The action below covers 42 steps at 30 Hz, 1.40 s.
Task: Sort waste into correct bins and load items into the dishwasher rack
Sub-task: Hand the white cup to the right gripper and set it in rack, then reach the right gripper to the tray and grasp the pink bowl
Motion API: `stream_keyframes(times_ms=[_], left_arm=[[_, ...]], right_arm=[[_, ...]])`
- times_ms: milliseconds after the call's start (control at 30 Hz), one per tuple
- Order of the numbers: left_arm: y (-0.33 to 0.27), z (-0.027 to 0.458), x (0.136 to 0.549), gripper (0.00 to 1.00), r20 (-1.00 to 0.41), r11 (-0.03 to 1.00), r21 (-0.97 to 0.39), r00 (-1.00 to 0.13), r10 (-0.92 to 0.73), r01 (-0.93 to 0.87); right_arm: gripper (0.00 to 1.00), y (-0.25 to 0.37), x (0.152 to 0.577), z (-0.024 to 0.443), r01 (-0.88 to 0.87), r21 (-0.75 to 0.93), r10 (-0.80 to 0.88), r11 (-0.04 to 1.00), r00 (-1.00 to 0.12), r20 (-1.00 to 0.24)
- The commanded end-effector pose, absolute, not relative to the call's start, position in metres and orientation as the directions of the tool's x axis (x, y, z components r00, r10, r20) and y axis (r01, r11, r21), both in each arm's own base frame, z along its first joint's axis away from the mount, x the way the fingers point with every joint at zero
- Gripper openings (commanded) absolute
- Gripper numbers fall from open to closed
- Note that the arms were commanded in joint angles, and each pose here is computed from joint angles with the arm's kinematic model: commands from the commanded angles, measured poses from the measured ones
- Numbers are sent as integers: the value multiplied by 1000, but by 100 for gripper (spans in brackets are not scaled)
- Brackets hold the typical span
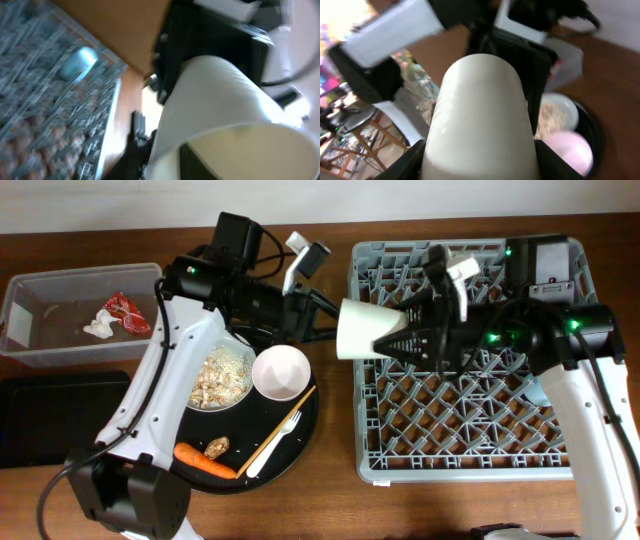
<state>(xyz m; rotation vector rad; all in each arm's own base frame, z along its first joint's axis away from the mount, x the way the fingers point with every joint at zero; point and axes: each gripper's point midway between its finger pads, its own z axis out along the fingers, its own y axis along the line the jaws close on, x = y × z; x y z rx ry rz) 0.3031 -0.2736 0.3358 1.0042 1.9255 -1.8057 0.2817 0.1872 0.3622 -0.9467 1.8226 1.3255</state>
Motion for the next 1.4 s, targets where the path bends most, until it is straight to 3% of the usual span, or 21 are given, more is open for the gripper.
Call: stream_keyframes(times_ms=[0,100,133,233,300,367,500,633,900,933,967,1033,1367], left_arm=[[-246,276,330,30,-511,398,-675,-782,355,622],[-168,217,346,30,-250,820,-447,-931,267,356],[-152,211,343,30,-206,860,-408,-949,239,306],[-137,209,341,29,-171,877,-406,-964,205,258],[-135,209,342,29,-172,878,-405,-965,199,253],[-135,209,344,29,-178,878,-405,-964,200,257],[-135,209,344,29,-181,877,-405,-963,199,258],[-135,209,343,29,-177,878,-405,-964,199,256],[-135,209,343,29,-178,877,-405,-963,200,257],[-135,209,344,29,-178,877,-405,-963,200,257],[-135,209,343,29,-178,877,-405,-963,200,257],[-135,209,343,29,-178,877,-405,-963,200,257],[-135,209,343,29,-178,877,-405,-963,200,257]], right_arm=[[43,154,315,306,-691,411,-259,595,-649,-716],[41,71,334,260,-334,219,-174,917,-828,-534],[41,45,335,254,-214,181,-97,960,-860,-501],[38,-28,327,245,142,133,186,981,-880,-436],[37,-57,310,238,280,123,306,952,-874,-377],[37,-104,280,232,477,64,472,876,-824,-314],[37,-161,241,228,665,-22,632,747,-720,-288],[37,-196,228,208,766,-40,740,641,-631,-232],[38,-222,233,146,792,-81,791,605,-609,-54],[46,-223,233,143,792,-83,791,605,-610,-45],[63,-223,233,141,791,-84,791,606,-610,-39],[75,-223,233,141,791,-85,792,606,-610,-36],[76,-205,242,142,788,20,788,616,-616,-4]])
